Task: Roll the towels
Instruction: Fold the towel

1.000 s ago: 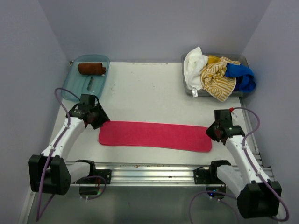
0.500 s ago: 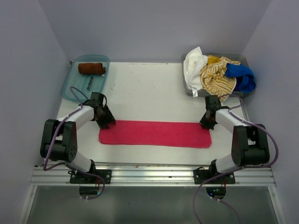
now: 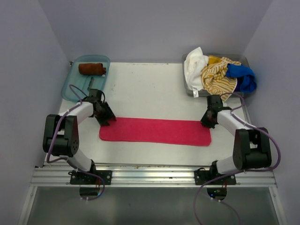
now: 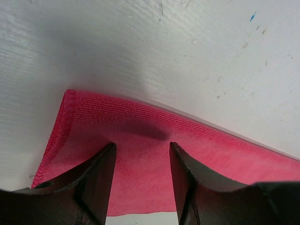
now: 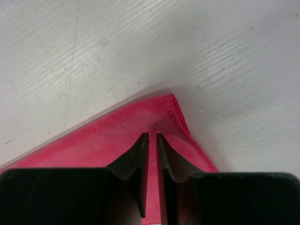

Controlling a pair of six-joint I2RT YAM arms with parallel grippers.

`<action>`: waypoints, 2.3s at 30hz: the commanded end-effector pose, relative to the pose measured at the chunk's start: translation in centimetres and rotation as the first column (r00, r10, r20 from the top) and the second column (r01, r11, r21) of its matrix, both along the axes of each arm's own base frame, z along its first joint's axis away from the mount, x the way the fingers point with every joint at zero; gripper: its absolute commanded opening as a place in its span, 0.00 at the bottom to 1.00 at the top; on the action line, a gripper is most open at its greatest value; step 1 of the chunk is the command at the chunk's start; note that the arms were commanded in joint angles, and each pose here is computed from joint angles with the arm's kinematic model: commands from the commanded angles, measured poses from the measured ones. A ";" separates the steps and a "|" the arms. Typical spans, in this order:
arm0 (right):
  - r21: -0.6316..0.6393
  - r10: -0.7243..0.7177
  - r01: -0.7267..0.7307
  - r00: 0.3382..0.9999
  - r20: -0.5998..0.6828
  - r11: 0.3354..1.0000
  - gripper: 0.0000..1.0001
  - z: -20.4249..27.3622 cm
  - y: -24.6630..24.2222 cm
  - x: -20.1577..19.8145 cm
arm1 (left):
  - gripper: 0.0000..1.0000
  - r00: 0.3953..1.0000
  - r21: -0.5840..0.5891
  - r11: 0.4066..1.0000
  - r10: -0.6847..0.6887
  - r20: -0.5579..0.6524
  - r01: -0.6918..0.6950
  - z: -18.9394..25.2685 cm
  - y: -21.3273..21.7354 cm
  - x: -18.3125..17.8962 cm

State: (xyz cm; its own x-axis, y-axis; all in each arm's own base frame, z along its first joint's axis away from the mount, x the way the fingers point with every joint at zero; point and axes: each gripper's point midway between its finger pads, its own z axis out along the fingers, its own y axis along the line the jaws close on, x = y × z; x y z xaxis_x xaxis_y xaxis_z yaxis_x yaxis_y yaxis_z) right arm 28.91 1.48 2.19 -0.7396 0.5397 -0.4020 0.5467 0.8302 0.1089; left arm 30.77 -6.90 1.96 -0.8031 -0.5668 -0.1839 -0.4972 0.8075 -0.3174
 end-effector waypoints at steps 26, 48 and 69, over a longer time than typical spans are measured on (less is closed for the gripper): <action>-0.015 0.037 -0.036 0.993 0.109 0.999 0.30 4.5 -0.7 -4.9 | 0.50 0.997 0.138 0.988 0.079 -0.025 -0.075 -1.4 6.3 -5.3; -0.052 -0.006 0.013 0.992 0.125 0.999 0.30 4.7 -1.6 -5.5 | 0.00 0.990 0.138 0.988 0.056 0.126 -0.073 3.7 6.3 -3.7; 0.125 0.112 -0.130 0.984 0.138 0.984 0.36 2.0 3.0 -5.4 | 0.00 0.886 0.211 0.975 -0.038 0.462 -0.069 19.0 8.1 0.7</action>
